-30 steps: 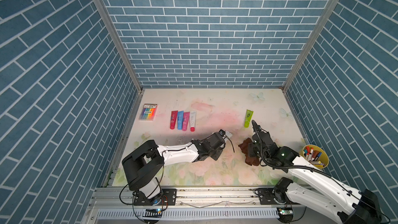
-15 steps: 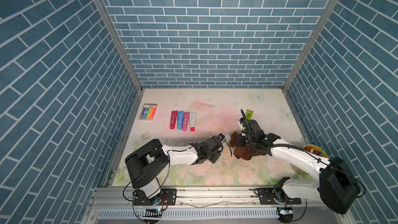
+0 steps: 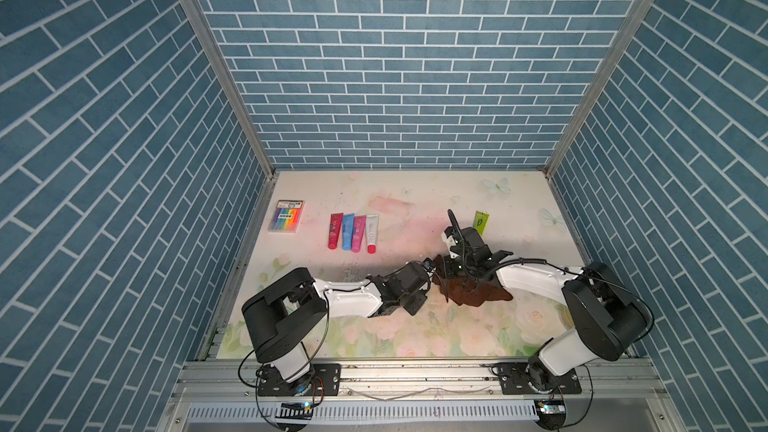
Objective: Wipe the surface of the toothpaste tube
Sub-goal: Wipe the dirt from the toothpaste tube.
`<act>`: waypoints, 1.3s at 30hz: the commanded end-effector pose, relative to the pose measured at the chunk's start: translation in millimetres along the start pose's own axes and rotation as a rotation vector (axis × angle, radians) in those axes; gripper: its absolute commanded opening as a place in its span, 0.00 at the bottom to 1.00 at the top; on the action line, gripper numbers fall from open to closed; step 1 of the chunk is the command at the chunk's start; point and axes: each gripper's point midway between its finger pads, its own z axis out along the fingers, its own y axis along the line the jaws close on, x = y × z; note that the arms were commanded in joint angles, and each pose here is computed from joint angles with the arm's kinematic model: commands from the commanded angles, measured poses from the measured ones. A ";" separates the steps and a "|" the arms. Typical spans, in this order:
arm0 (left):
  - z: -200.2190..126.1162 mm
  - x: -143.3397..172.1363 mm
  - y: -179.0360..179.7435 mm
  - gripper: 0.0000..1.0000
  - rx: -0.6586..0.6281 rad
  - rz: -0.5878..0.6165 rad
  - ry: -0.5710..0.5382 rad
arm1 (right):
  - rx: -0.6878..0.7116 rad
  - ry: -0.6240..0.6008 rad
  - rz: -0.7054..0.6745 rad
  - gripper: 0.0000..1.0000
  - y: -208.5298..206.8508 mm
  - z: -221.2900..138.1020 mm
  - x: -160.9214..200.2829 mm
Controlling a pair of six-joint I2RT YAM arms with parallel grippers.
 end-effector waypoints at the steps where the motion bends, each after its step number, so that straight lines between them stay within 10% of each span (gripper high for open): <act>1: 3.5 5.9 -5.3 0.08 0.028 0.029 0.017 | -0.065 0.025 -0.012 0.00 4.6 12.9 11.0; 17: 6.2 6.8 -5.1 0.04 0.025 0.030 0.026 | -0.371 0.121 -0.012 0.00 79.9 17.9 80.3; 29: 1.6 5.3 -4.4 0.01 0.023 0.029 0.010 | 0.239 0.110 0.195 0.00 -89.1 10.0 85.7; 39: 1.8 5.2 -5.6 0.00 0.030 0.031 0.009 | 0.179 0.066 0.186 0.00 -85.0 2.9 59.9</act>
